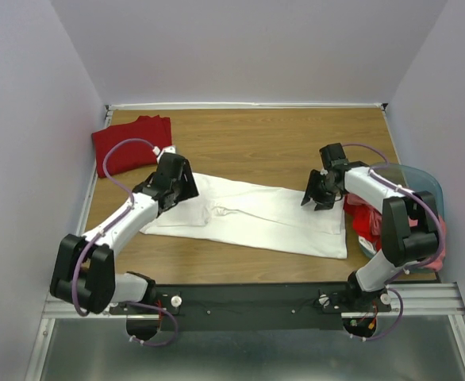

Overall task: Fold and stack the t-shirts
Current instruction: Fold the tshirt

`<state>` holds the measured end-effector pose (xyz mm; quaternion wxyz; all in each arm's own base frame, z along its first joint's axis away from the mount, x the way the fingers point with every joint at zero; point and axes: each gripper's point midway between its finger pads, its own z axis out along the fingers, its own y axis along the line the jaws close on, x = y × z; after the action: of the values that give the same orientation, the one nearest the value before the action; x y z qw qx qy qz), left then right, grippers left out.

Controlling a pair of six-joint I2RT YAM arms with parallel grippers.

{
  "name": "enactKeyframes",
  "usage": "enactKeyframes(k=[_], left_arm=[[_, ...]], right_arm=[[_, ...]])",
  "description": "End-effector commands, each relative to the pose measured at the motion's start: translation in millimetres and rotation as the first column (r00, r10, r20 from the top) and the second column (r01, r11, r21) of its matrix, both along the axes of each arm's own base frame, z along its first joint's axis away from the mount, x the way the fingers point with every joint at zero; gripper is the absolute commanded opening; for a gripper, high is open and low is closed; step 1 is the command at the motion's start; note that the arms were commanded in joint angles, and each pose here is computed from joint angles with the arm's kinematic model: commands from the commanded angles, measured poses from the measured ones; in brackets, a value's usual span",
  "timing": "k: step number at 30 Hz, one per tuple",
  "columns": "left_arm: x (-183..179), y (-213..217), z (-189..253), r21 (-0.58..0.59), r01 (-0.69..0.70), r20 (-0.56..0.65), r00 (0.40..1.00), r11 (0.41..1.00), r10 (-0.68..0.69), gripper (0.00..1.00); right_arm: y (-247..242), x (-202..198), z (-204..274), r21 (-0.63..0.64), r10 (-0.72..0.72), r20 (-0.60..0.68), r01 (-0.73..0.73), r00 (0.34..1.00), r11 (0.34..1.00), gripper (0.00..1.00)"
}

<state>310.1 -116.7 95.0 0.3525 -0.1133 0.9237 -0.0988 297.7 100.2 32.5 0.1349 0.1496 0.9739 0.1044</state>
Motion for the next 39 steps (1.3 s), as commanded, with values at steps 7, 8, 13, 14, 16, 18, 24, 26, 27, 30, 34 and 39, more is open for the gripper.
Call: enactKeyframes(k=[7, 8, 13, 14, 16, 18, 24, 26, 27, 30, 34, 39], left_arm=[[76.2, 14.5, -23.5, 0.013, -0.035, 0.037, 0.999, 0.999, 0.035, 0.71], [75.9, 14.8, -29.3, 0.012, -0.039, 0.026, 0.999, 0.999, 0.038, 0.71], [58.8, 29.9, -60.3, 0.032, -0.106, -0.050, 0.993, 0.994, 0.107, 0.71], [51.2, 34.7, -66.8, 0.048, -0.119, -0.063, 0.991, 0.992, 0.122, 0.71], [44.8, 38.8, -65.5, 0.055, -0.135, -0.061, 0.989, 0.989, 0.138, 0.71], [33.9, 44.6, -70.4, 0.069, -0.156, -0.077, 0.984, 0.985, 0.161, 0.71], [2.7, 55.1, -75.3, 0.075, -0.199, -0.099, 0.974, 0.977, 0.206, 0.71], [-4.1, 52.9, -75.9, 0.057, -0.194, -0.110, 0.974, 0.979, 0.200, 0.71], [-6.8, 52.2, -72.9, 0.046, -0.197, -0.109, 0.973, 0.979, 0.201, 0.71], [2.6, 47.9, -48.4, 0.009, -0.198, -0.058, 0.978, 0.980, 0.198, 0.72], [35.0, 57.3, 16.1, -0.010, -0.209, 0.079, 0.975, 0.978, 0.209, 0.73], [75.6, 103.6, 50.3, 0.071, -0.277, 0.162, 0.951, 0.958, 0.263, 0.73]], right_arm=[[-25.9, 14.6, 9.3, -0.078, -0.068, 0.050, 0.072, 0.996, 0.994, 0.62], [-27.6, 14.0, 7.4, -0.083, -0.069, 0.045, 0.073, 0.997, 0.994, 0.62], [-39.9, 11.6, -5.6, -0.144, -0.066, 0.019, 0.068, 0.998, 0.987, 0.63], [-42.3, 10.7, -9.7, -0.154, -0.066, 0.007, 0.067, 0.998, 0.986, 0.63], [-45.5, 8.2, -15.0, -0.170, -0.069, -0.007, 0.066, 0.998, 0.983, 0.64], [-48.0, 6.1, -19.7, -0.179, -0.071, -0.020, 0.066, 0.997, 0.982, 0.64], [-52.7, 3.7, -29.1, -0.203, -0.067, -0.041, 0.057, 0.997, 0.977, 0.65], [-52.5, 4.5, -31.7, -0.204, -0.063, -0.046, 0.053, 0.997, 0.978, 0.65], [-52.1, 5.6, -31.8, -0.202, -0.062, -0.045, 0.051, 0.997, 0.978, 0.65], [-48.4, 11.5, -25.7, -0.183, -0.052, -0.026, 0.047, 0.998, 0.982, 0.66], [-44.3, 21.5, -9.0, -0.160, -0.040, 0.025, 0.044, 0.999, 0.986, 0.67], [-38.7, 26.2, 1.4, -0.129, -0.046, 0.055, 0.052, 0.997, 0.990, 0.68]])
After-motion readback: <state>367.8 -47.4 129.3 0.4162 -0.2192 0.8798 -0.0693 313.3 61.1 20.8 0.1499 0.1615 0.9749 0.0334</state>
